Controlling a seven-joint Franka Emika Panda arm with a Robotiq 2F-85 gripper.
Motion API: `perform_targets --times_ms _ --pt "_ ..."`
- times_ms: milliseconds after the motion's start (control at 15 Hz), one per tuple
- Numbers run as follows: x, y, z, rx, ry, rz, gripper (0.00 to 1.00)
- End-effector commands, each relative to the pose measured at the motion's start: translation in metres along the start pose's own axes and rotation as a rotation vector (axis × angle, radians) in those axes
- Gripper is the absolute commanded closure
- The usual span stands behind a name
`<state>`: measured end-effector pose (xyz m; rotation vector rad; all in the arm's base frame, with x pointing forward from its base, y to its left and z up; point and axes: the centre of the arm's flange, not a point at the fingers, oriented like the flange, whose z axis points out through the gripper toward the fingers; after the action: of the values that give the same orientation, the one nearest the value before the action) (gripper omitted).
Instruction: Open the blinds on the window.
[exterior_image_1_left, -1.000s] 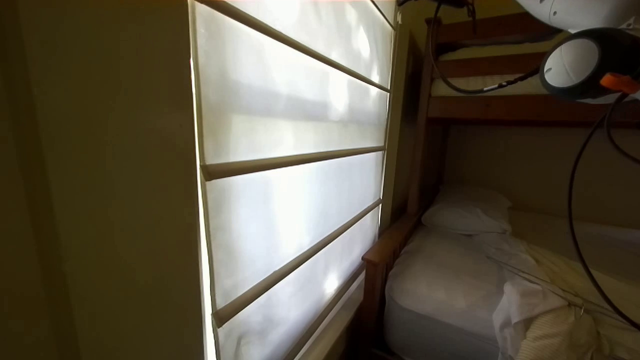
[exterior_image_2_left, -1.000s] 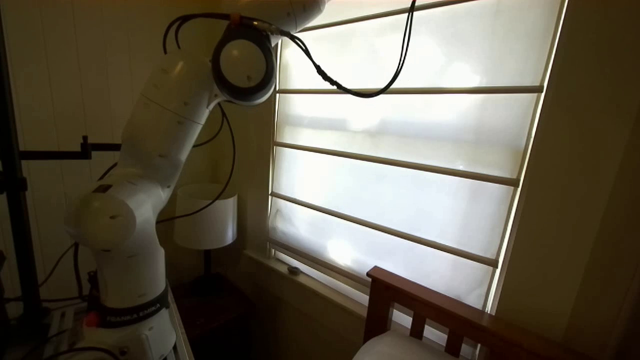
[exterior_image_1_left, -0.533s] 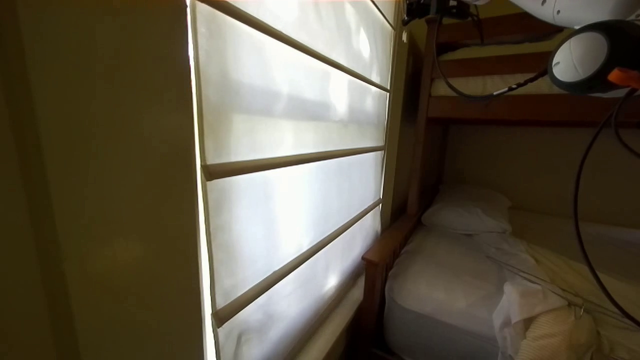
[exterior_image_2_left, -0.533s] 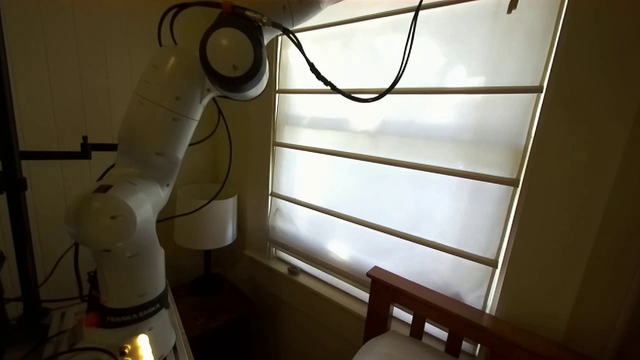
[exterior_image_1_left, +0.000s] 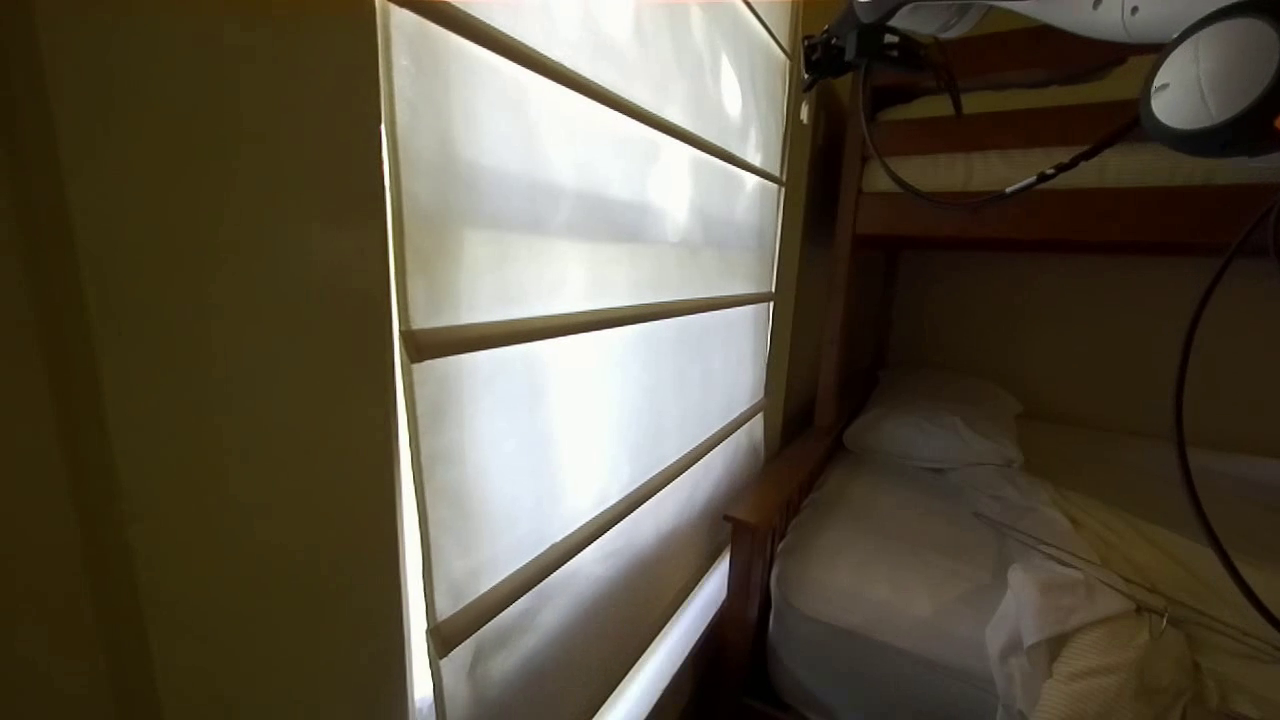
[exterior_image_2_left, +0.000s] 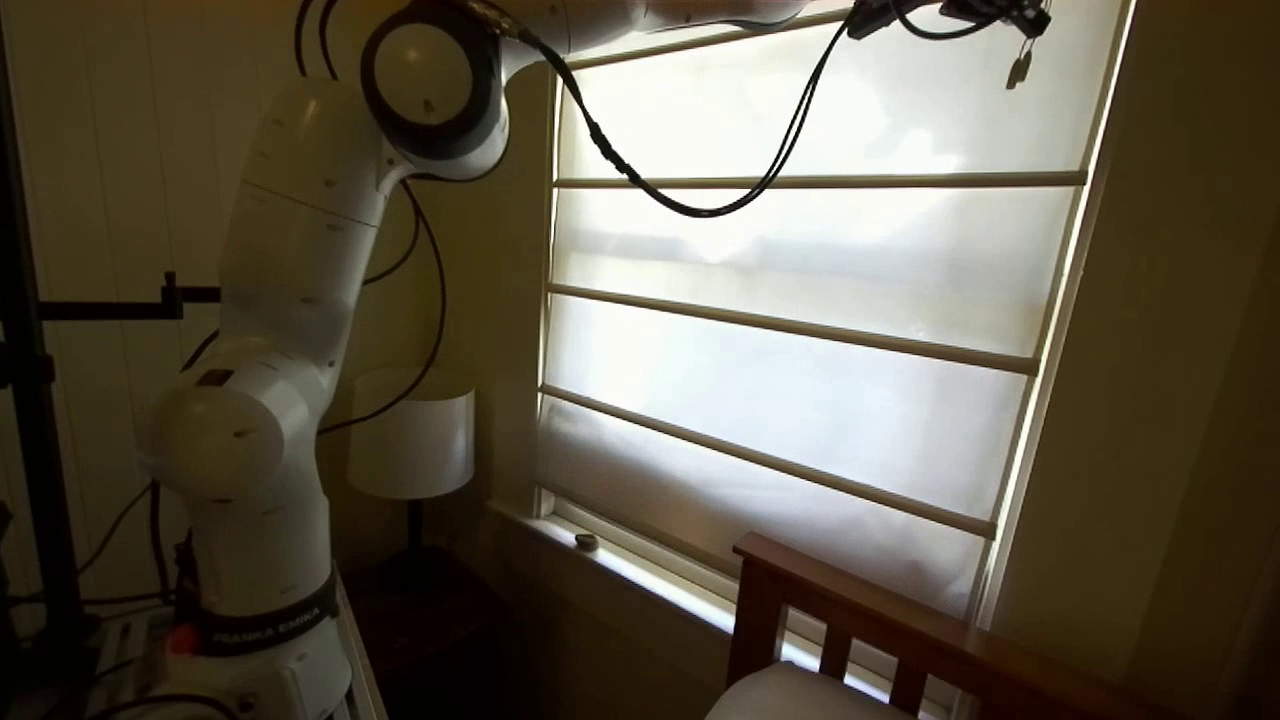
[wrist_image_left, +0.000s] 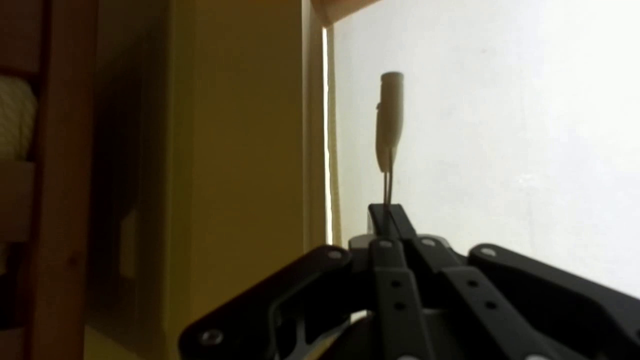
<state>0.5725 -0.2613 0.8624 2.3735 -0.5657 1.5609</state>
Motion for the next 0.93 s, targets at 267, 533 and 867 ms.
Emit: perform_targets --times_ms 267,533,867 --pt "-0.106 -0.008 -0.005 -0.014 -0.238 0.151 1.0" --pt "-0.052 -0.008 0.01 0.002 -0.166 0.128 0.99" --pt "-0.063 -0.003 0.016 0.0 -0.198 0.145 1.0"
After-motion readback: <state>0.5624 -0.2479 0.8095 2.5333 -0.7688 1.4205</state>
